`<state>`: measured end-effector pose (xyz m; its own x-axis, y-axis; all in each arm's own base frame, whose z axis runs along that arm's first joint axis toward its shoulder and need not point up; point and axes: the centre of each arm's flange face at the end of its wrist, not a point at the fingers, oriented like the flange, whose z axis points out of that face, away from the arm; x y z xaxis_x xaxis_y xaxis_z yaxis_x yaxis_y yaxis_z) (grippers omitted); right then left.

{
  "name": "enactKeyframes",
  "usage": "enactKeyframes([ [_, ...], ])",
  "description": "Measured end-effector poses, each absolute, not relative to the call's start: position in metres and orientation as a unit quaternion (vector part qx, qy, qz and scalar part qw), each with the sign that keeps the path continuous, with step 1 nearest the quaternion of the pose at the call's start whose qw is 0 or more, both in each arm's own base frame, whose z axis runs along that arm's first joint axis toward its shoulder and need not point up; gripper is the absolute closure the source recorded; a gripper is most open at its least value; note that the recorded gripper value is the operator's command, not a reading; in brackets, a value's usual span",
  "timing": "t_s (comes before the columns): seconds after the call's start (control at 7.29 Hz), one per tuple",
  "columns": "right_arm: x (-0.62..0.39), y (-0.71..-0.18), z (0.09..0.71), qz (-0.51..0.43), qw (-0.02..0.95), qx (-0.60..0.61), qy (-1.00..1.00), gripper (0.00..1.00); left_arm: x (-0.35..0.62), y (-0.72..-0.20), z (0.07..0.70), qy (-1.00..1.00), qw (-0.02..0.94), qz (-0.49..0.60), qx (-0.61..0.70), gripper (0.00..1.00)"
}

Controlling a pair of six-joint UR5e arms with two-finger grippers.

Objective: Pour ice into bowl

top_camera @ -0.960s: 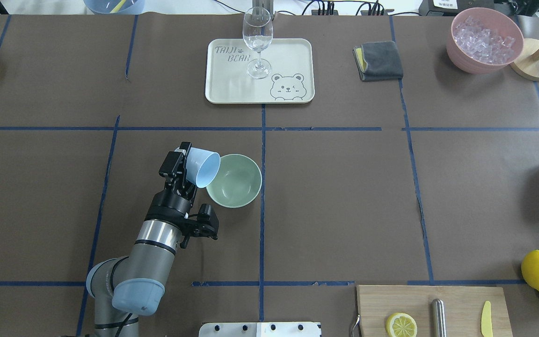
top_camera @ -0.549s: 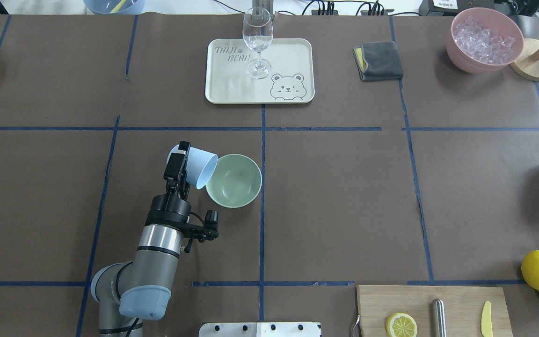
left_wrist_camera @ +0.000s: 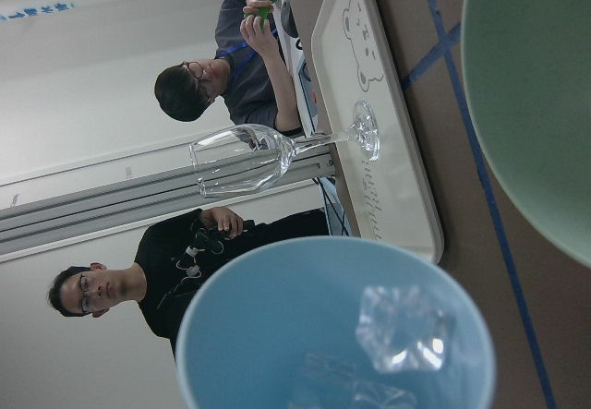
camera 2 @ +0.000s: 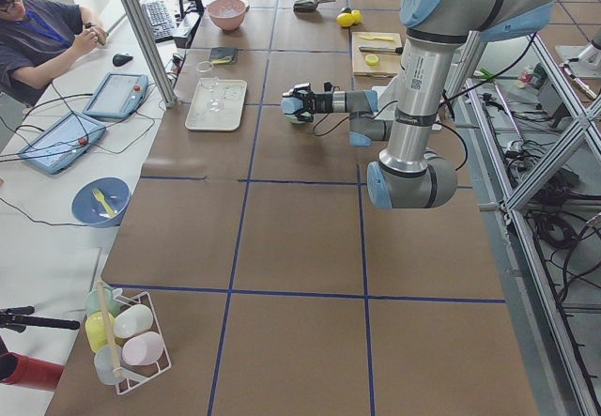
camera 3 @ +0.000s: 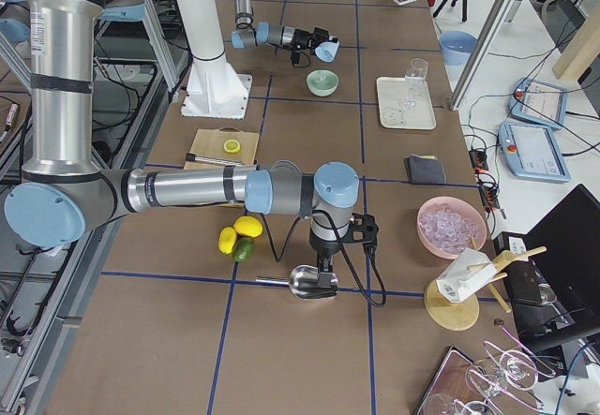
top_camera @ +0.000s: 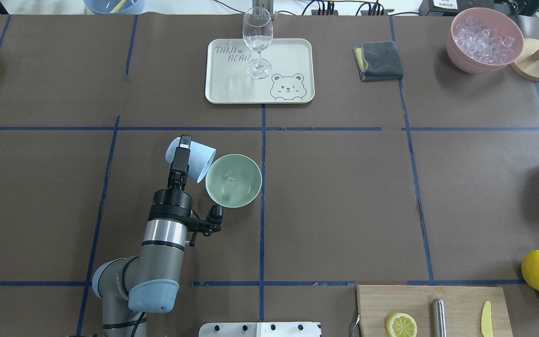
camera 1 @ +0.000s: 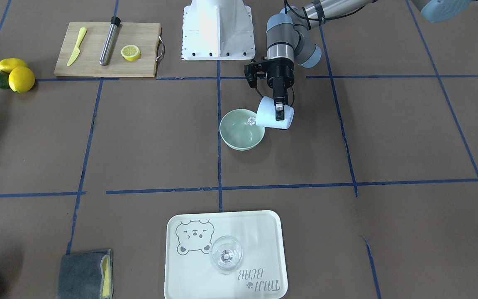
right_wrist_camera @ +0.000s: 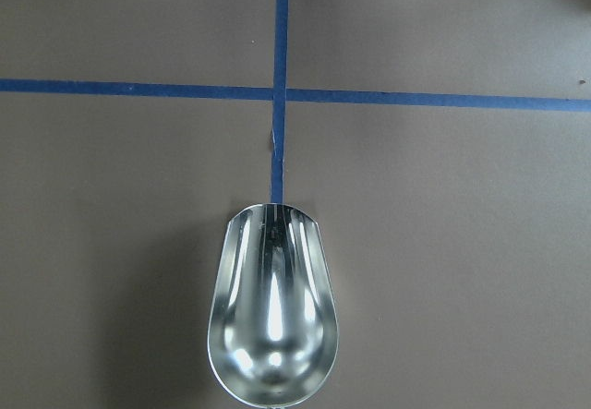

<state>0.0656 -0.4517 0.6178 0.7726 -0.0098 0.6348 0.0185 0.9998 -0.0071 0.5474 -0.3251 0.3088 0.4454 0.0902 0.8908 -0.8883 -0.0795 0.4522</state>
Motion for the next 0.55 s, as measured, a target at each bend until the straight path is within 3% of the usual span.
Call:
enactKeyframes([
  [0.55, 0.0684, -0.4512, 0.6185, -0.004, 0.941, -0.006, -0.338, 0.0, 0.5499, -0.3274, 0.3046, -0.348, 0.59, 0.421, 0.595, 1.0],
])
